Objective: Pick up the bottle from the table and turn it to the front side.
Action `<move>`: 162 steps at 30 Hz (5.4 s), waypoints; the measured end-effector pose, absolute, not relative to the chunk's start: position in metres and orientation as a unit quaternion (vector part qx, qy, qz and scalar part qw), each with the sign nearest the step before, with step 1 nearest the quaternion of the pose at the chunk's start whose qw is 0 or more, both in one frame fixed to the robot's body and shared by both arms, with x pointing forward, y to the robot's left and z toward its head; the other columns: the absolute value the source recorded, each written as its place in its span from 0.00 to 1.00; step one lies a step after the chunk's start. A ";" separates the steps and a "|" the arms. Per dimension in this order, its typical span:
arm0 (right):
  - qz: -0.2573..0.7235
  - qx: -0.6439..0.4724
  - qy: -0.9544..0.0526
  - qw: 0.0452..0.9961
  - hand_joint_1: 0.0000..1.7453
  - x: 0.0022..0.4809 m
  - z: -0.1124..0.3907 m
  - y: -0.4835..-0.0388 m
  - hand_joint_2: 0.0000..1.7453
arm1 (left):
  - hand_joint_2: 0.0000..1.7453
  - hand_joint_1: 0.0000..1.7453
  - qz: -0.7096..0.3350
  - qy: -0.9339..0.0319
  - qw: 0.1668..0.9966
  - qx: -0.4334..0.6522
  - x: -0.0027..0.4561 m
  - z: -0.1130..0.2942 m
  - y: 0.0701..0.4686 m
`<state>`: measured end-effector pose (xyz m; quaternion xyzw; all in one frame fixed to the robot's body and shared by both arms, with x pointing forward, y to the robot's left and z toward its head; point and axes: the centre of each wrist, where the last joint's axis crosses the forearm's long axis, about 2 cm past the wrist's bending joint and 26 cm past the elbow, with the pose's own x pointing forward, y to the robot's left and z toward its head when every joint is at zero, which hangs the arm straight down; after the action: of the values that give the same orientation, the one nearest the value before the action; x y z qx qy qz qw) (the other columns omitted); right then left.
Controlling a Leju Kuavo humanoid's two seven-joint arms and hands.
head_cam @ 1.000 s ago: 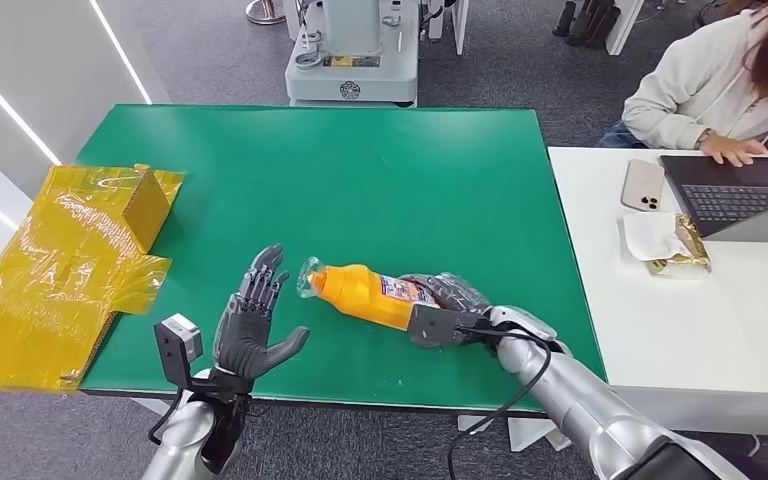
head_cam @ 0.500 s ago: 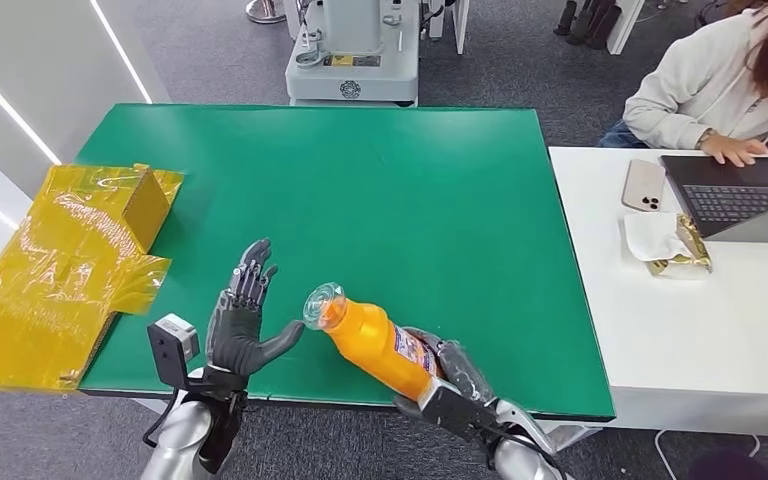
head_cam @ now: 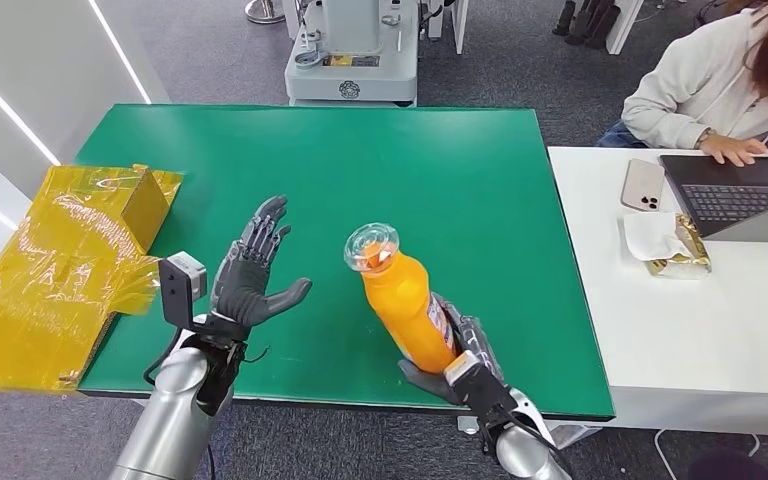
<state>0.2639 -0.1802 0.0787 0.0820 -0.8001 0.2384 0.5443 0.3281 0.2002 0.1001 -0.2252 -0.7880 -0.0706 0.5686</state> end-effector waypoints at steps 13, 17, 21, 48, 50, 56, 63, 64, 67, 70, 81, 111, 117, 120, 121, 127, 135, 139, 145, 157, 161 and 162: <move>0.212 0.073 -0.832 0.508 1.00 0.297 0.095 -0.183 1.00 | 1.00 0.00 -0.091 -0.745 0.597 -0.285 0.365 0.114 0.212; 0.215 0.058 -0.842 0.491 1.00 0.314 0.108 -0.184 1.00 | 1.00 0.00 -0.103 -0.728 0.609 -0.299 0.376 0.116 0.224; 0.220 0.028 -0.850 0.479 1.00 0.329 0.121 -0.188 1.00 | 1.00 0.00 -0.109 -0.714 0.615 -0.316 0.384 0.116 0.239; 0.182 0.020 -0.874 0.450 1.00 0.370 0.157 -0.191 1.00 | 1.00 0.00 -0.106 -0.736 0.589 -0.317 0.409 0.150 0.227; 0.171 0.032 -0.877 0.448 1.00 0.375 0.161 -0.181 1.00 | 1.00 0.00 -0.108 -0.741 0.575 -0.331 0.409 0.160 0.208; 0.167 0.053 -0.874 0.453 1.00 0.379 0.166 -0.154 1.00 | 1.00 0.00 -0.121 -0.748 0.541 -0.365 0.404 0.184 0.172; 0.169 0.065 -0.868 0.462 1.00 0.379 0.169 -0.139 1.00 | 1.00 0.00 -0.118 -0.755 0.531 -0.367 0.400 0.193 0.162; 0.169 0.066 -0.868 0.463 1.00 0.379 0.169 -0.138 1.00 | 1.00 0.00 -0.118 -0.755 0.530 -0.368 0.399 0.194 0.162; 0.171 0.070 -0.867 0.464 1.00 0.379 0.169 -0.136 1.00 | 1.00 0.00 -0.116 -0.756 0.527 -0.371 0.399 0.195 0.160; 0.174 0.076 -0.864 0.467 1.00 0.380 0.169 -0.133 1.00 | 1.00 0.00 -0.111 -0.757 0.528 -0.368 0.398 0.196 0.158; 0.241 0.064 -0.824 0.509 1.00 0.385 0.162 -0.113 1.00 | 1.00 0.00 -0.144 -0.763 0.533 -0.336 0.406 0.206 0.141; 0.290 0.042 -0.782 0.550 1.00 0.380 0.132 -0.114 1.00 | 1.00 1.00 -0.181 -0.729 0.587 -0.303 0.416 0.189 0.133; 0.286 0.046 -0.783 0.550 1.00 0.381 0.132 -0.114 1.00 | 1.00 1.00 -0.180 -0.728 0.589 -0.301 0.418 0.189 0.133; 0.278 0.052 -0.786 0.550 1.00 0.382 0.135 -0.113 1.00 | 1.00 1.00 -0.178 -0.729 0.587 -0.304 0.418 0.191 0.132; 0.274 0.055 -0.787 0.550 0.83 0.382 0.136 -0.113 1.00 | 1.00 1.00 -0.178 -0.729 0.586 -0.304 0.419 0.192 0.132; 0.243 0.083 -0.798 0.546 0.00 0.382 0.138 -0.115 1.00 | 1.00 1.00 -0.177 -0.731 0.582 -0.309 0.418 0.193 0.130; 0.172 0.118 -0.835 0.510 0.00 0.374 0.147 -0.124 1.00 | 1.00 1.00 -0.173 -0.740 0.577 -0.300 0.414 0.186 0.131; 0.137 0.119 -0.858 0.481 0.00 0.364 0.152 -0.139 1.00 | 1.00 1.00 -0.172 -0.745 0.577 -0.287 0.413 0.180 0.139; 0.104 0.125 -0.882 0.442 0.00 0.345 0.163 -0.155 1.00 | 1.00 1.00 -0.173 -0.749 0.581 -0.268 0.411 0.173 0.148; 0.078 0.129 -0.909 0.388 0.00 0.307 0.175 -0.166 1.00 | 1.00 1.00 -0.208 -0.797 0.550 -0.137 0.415 0.170 0.166; 0.077 0.124 -0.916 0.374 0.00 0.305 0.184 -0.167 1.00 | 1.00 1.00 -0.239 -0.826 0.509 -0.033 0.421 0.176 0.174; 0.078 0.124 -0.917 0.371 0.00 0.305 0.186 -0.167 1.00 | 1.00 1.00 -0.247 -0.834 0.493 -0.003 0.422 0.178 0.177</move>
<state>0.3050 -0.1666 0.1864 0.1238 -0.9169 0.0780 0.3713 0.4225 0.1768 0.1777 -0.0029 -0.8340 -0.2474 0.4932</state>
